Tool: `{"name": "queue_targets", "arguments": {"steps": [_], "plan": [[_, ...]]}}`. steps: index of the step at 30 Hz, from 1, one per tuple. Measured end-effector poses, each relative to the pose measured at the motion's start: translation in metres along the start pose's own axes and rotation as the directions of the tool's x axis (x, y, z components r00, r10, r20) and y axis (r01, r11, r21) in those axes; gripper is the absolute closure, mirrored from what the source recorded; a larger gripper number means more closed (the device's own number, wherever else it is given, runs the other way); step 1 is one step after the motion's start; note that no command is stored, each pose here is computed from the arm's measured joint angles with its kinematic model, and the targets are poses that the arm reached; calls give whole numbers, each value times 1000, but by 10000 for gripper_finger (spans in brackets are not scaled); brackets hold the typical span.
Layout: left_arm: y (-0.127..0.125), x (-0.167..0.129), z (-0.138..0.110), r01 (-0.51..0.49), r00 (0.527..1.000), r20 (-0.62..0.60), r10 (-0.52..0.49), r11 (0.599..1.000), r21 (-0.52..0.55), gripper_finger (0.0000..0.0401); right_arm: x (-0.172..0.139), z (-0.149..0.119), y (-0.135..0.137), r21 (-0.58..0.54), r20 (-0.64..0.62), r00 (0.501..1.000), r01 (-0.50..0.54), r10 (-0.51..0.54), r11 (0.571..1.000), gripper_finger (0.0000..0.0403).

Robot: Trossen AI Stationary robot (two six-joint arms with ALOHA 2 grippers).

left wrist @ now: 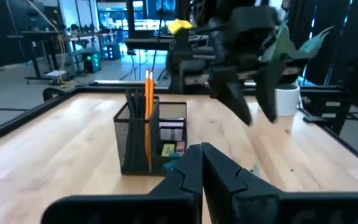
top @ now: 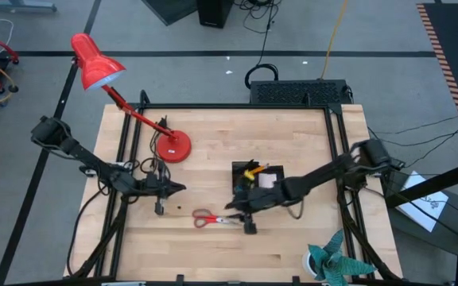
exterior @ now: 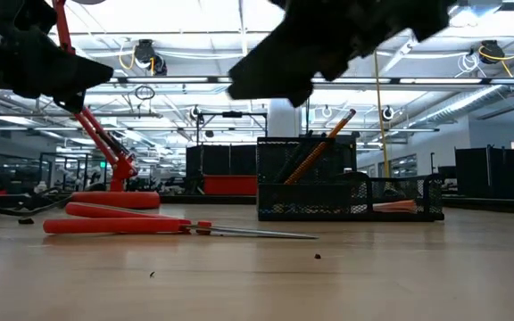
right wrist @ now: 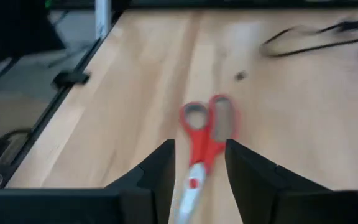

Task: Pick and place office supplies into organizer
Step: Put the red scissors into the black desk organizer

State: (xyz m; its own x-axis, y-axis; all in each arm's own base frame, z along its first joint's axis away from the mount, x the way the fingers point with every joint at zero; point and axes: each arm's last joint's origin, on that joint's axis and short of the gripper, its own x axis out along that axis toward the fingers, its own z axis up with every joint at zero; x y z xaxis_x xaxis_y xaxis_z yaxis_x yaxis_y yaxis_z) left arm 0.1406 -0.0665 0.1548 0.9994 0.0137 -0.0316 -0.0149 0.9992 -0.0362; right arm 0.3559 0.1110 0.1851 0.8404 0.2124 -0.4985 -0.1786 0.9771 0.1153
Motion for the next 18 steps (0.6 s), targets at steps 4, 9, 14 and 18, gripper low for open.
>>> {"name": "queue_targets", "arguments": {"steps": [4,9,14,18], "plan": [[0,0,-4,1,999,-38,-2,1000,-8,377,24,14,3,-55,-90,996,-13,8,998,234],[0,0,-8,-1,997,-74,-2,999,-42,357,42,28,-1,-22,-98,995,-28,26,999,167],[0,0,-9,-4,997,-83,0,999,-54,355,54,30,-7,90,-133,988,-64,76,994,130],[0,0,-8,-4,997,-76,-1,998,-58,355,57,30,-12,121,-140,988,-50,67,991,126]]}}
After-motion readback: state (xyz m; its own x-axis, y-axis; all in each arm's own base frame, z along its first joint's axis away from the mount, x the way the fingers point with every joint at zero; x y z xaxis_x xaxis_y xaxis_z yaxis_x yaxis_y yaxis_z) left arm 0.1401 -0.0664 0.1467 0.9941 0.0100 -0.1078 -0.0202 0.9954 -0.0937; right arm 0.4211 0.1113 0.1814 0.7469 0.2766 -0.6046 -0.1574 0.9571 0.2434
